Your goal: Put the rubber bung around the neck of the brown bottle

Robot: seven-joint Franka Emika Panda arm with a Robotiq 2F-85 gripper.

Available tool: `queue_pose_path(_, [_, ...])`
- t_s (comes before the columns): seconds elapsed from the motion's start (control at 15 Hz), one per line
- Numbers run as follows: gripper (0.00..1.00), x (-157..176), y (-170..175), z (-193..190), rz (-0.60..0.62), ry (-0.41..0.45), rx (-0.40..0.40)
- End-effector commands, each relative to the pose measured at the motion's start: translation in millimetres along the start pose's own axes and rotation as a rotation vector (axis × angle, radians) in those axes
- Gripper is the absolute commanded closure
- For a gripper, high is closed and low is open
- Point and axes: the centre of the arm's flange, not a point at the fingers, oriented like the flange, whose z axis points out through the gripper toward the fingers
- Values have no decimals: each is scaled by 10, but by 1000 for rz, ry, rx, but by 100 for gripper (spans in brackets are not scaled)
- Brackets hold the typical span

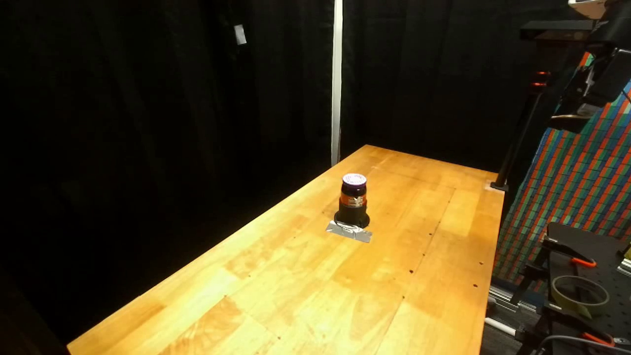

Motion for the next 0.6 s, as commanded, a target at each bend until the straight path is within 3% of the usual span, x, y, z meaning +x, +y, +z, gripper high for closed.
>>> queue_pose_path(0.0, [0, 240, -9, 74, 4, 71, -24])
queue_pose_path(0.27, [0, 889, 10, 256, -7, 85, -42])
queue_pose_path(0.53, [0, 1508, 67, 556, -43, 41, -54])
